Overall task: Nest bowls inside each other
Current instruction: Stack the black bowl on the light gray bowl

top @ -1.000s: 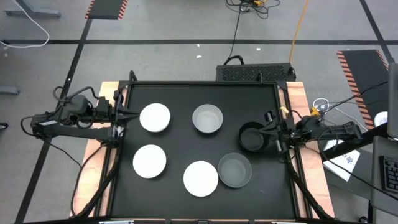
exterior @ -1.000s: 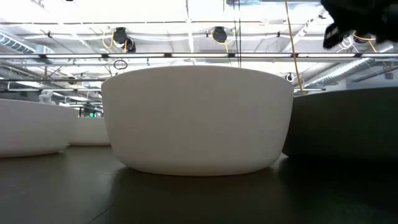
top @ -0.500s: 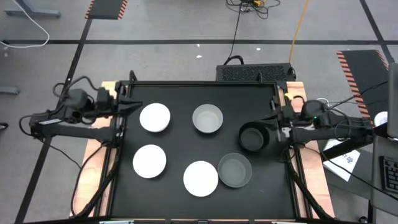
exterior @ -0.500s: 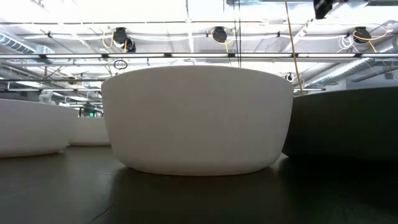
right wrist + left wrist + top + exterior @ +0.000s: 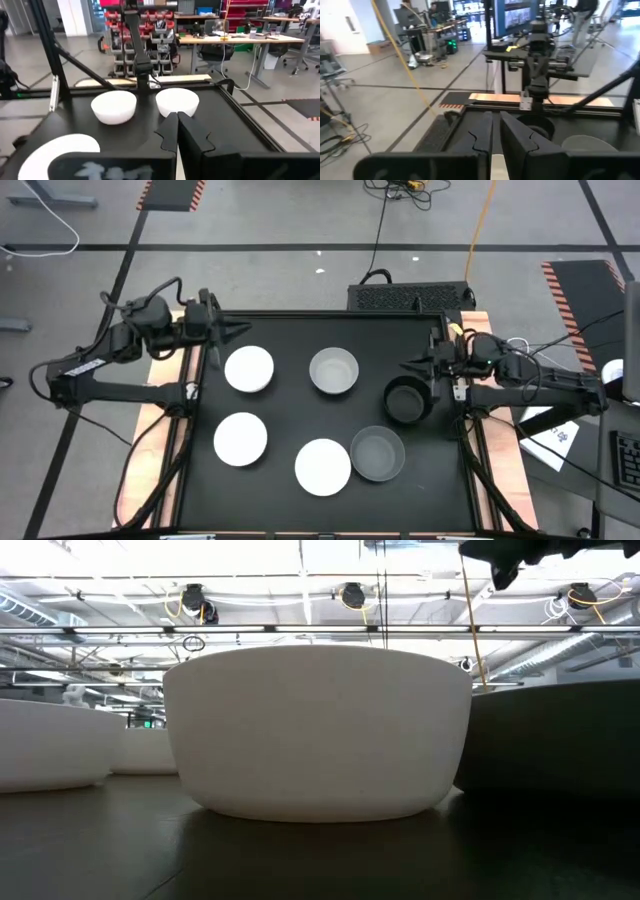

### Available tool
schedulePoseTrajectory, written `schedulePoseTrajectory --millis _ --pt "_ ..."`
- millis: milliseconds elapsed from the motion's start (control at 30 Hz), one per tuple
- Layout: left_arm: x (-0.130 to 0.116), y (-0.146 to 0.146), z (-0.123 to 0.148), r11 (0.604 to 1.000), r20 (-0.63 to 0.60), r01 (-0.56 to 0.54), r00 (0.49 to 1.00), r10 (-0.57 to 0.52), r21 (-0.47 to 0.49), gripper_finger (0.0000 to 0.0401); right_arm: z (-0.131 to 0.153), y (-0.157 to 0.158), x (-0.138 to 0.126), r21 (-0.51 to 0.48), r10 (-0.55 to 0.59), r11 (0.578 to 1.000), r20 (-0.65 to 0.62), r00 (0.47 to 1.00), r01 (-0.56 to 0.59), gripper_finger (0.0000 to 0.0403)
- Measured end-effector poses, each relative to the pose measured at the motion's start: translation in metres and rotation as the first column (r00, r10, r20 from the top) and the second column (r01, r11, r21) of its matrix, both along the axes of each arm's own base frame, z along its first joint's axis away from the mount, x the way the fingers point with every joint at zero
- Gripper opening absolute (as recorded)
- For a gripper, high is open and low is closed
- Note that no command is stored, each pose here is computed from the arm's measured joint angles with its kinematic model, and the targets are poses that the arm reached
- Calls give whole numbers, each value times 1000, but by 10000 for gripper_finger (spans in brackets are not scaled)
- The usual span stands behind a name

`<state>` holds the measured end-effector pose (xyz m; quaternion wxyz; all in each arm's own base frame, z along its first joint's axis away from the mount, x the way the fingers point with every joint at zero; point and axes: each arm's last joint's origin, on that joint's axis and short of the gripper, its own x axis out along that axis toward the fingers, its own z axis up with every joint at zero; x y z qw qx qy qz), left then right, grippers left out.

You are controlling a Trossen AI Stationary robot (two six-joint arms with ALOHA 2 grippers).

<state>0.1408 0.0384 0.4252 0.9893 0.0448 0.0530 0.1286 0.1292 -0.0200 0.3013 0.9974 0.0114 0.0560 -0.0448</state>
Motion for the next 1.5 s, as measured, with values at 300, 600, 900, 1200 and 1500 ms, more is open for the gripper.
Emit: schedulePoseTrajectory --millis 300,600,900,1200,1500 --pt "1 1 1 992 -20 27 1000 -25 126 37 -1 0 0 -70 7 998 -2 1000 -7 0" --pt "6 1 0 990 -27 38 999 -35 139 37 -1 0 2 -100 9 995 -4 1000 -10 0" --pt "5 3 0 989 -34 -18 999 23 145 37 7 0 2 -88 7 996 80 997 0 0" --pt "6 4 -2 995 -36 -26 999 30 93 37 11 -1 3 -157 13 988 109 994 4 0" --pt "32 14 -20 987 -182 -113 974 133 115 98 -10 -17 15 52 -164 984 -81 983 168 48"
